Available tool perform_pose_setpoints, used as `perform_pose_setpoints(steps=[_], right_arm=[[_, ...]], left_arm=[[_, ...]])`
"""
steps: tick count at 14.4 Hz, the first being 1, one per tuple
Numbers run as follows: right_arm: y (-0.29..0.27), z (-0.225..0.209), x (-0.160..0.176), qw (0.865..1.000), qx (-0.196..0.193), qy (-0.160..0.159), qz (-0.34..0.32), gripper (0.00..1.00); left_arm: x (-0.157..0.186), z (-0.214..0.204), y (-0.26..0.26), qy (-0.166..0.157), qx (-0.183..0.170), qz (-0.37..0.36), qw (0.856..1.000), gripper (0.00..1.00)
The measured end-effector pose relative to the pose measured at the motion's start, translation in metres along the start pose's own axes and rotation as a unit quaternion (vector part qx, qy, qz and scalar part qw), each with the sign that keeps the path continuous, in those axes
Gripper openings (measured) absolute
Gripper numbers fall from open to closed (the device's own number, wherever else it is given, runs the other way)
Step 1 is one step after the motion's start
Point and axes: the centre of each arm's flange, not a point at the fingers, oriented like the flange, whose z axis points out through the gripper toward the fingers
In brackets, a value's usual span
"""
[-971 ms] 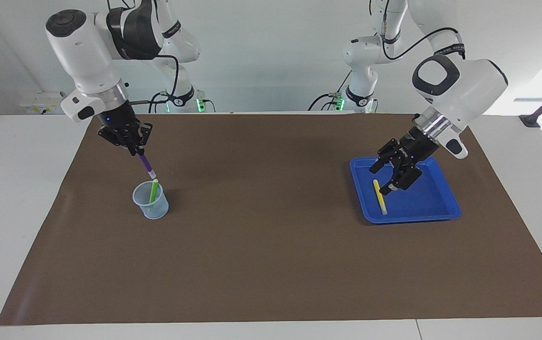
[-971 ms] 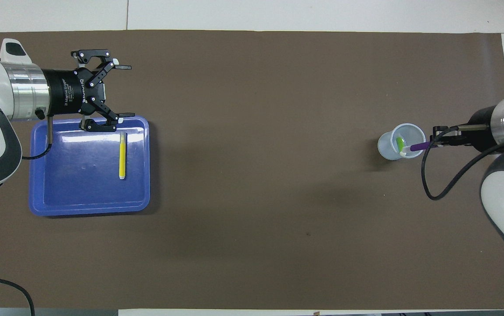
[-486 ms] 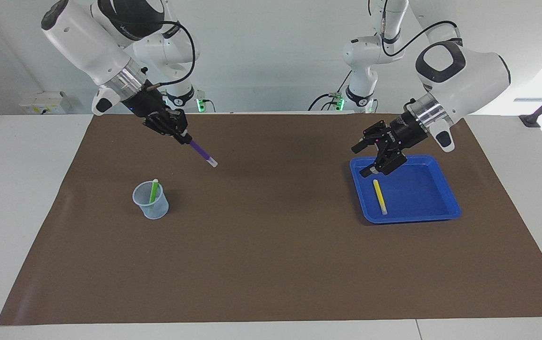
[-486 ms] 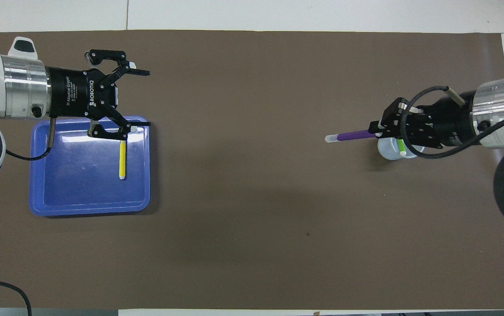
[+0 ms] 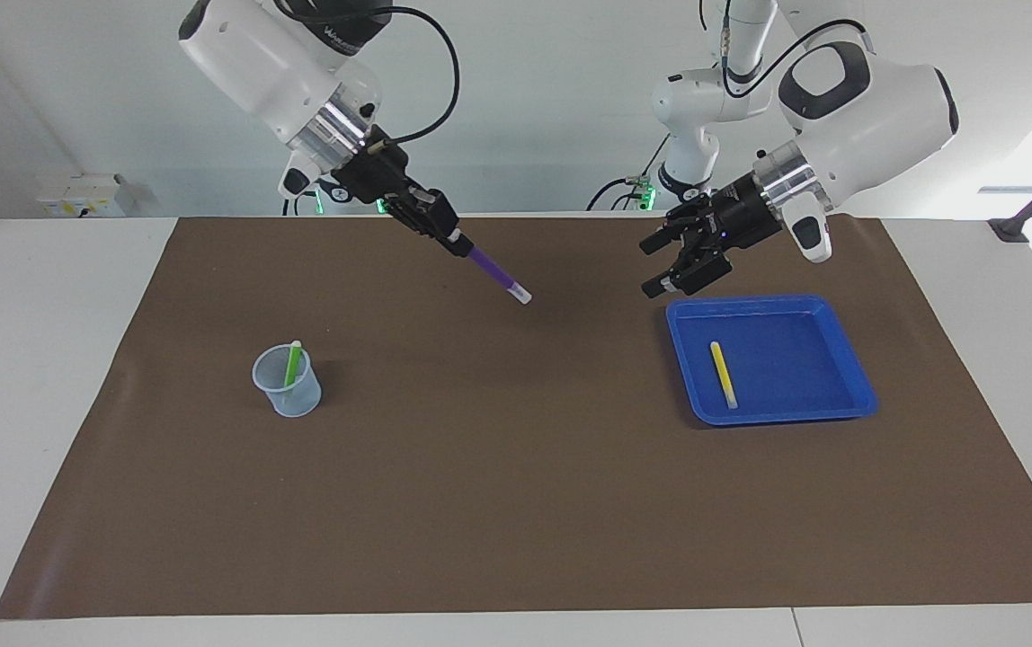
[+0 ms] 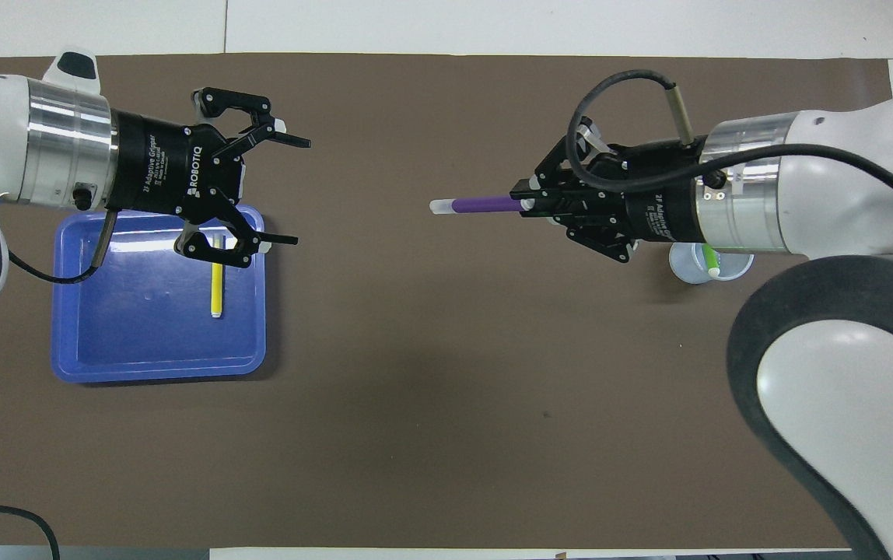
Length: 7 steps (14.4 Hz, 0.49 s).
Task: Right arm passes pens to left for tray arrangement
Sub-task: 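Carry the purple pen toward the left gripper while the left gripper approaches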
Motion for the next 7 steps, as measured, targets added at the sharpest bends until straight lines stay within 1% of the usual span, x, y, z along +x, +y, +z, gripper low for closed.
perform_pose_setpoints(steps=[2,4,7], right_arm=[[-0.011,0.015,-0.011,1.000,0.004,-0.009,0.016,0.17],[-0.018,0.027,-0.021,0.999,0.001,-0.021,0.025,0.17],[-0.023,0.039,-0.041,0.999,-0.005,-0.035,0.026,0.17]], left_arm=[[-0.017,-0.002,0.002,0.015,0.001,-0.021,1.000,1.00],[-0.028,0.000,0.001,0.017,0.006,-0.046,0.999,1.00],[-0.031,0.003,0.000,0.015,0.008,-0.061,0.998,1.00]])
